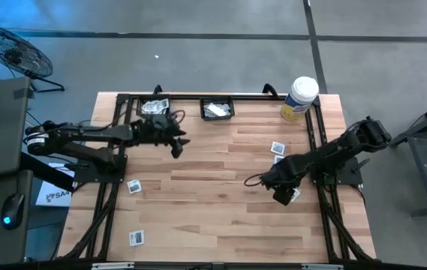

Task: Pick & Place First Aid Supplies
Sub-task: Put the gray towelette pack into the left black bin

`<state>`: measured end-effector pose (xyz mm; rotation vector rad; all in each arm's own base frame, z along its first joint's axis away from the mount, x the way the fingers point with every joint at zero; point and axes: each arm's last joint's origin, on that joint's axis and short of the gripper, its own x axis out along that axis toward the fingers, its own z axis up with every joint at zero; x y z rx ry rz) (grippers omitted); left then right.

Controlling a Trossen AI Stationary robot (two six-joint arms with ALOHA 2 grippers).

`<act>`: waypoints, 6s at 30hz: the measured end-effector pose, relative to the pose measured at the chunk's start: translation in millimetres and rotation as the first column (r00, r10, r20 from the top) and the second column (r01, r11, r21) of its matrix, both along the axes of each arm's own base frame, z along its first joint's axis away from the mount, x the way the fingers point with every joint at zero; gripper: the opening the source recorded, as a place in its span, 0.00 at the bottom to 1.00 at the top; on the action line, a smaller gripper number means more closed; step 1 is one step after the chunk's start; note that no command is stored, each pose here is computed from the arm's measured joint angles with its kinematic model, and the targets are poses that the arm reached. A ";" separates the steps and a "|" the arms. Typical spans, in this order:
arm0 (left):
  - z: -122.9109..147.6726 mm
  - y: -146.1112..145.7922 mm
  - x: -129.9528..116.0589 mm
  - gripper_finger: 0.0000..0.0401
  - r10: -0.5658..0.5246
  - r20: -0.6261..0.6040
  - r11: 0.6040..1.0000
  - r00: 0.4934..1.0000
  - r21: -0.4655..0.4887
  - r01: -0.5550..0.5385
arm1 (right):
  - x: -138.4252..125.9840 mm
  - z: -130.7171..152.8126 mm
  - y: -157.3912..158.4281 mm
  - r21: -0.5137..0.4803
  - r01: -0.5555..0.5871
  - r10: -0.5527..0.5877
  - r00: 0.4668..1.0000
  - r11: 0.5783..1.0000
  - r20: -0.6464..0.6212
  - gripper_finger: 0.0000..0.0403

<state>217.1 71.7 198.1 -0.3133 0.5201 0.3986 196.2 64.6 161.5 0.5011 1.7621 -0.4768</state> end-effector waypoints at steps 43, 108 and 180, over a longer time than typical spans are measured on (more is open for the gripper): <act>-18.3 -41.3 41.9 0.49 -0.278 0.303 0.960 0.912 0.104 0.259 | 37.2 23.3 -3.4 -0.076 0.008 0.014 0.961 0.997 0.275 0.00; -22.3 -65.2 167.4 0.13 -0.201 0.509 0.964 0.837 -0.050 0.262 | 83.3 80.5 24.2 -0.446 0.426 0.169 0.547 0.787 0.820 0.00; 48.7 -40.5 79.9 0.00 -0.384 -0.039 0.922 0.922 0.044 0.386 | 90.8 81.0 46.0 -0.323 -0.130 0.342 0.521 0.937 0.782 0.04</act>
